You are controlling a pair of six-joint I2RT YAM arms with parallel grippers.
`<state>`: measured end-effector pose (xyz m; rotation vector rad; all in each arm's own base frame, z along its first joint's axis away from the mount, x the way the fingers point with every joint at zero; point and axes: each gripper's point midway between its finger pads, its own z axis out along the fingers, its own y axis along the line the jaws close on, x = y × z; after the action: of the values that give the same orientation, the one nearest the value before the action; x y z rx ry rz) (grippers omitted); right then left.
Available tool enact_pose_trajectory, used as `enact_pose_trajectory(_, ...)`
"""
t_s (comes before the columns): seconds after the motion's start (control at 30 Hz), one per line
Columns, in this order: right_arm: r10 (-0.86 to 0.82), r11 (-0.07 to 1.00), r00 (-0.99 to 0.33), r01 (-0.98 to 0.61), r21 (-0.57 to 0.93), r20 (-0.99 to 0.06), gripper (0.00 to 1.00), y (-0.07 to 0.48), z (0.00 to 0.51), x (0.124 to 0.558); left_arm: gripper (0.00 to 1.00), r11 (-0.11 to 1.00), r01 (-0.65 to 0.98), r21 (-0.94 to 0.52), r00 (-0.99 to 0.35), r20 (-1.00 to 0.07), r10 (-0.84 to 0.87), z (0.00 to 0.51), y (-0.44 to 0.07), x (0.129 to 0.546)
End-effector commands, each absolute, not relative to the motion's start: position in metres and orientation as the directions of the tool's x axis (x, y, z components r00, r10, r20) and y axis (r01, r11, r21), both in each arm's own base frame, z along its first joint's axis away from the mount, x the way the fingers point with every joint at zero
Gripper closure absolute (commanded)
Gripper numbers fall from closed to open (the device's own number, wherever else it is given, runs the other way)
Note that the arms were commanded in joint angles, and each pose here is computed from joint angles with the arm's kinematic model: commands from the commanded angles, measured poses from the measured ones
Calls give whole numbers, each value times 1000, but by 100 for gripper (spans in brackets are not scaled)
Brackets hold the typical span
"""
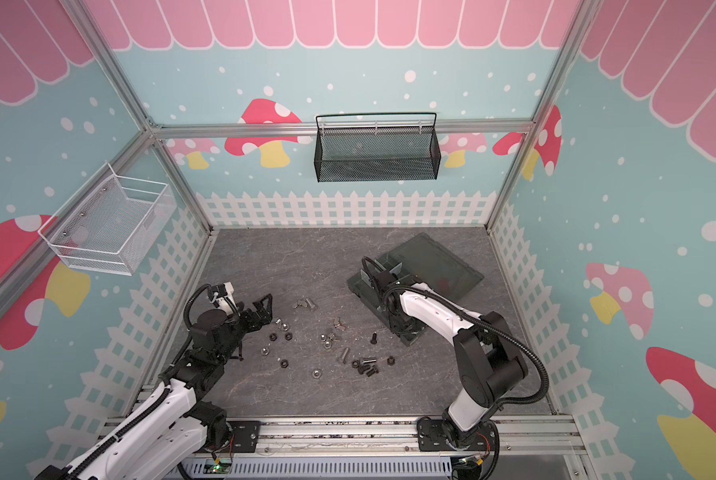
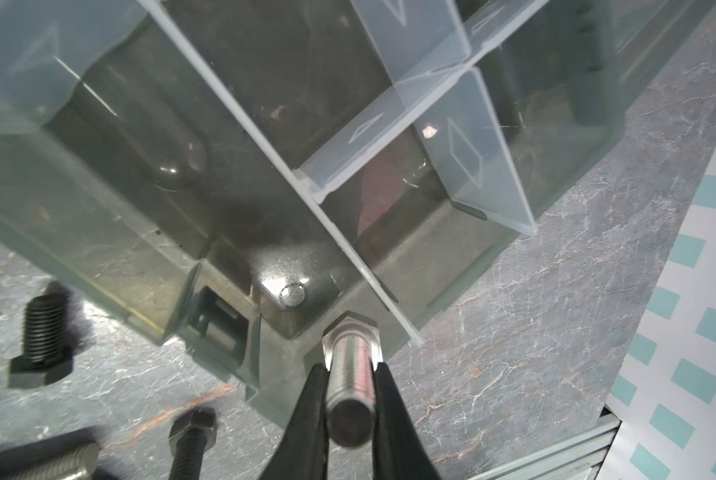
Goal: Sort the screws and nuts into containers
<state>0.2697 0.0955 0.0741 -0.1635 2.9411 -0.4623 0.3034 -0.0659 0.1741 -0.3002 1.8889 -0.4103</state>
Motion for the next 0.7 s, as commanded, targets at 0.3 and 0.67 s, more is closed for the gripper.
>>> enact_pose_trajectory(0.3, -173, 933, -980, -133, -333, -94, 79, 101, 51, 283, 0, 904, 3, -428, -329, -854, -403, 184, -68, 304)
enact_pose_trajectory(0.67, -190, 945, -966, -132, -300, -174, 59, 115, 74, 305, 0, 905, 0, -425, -319, -858, -403, 186, -66, 303)
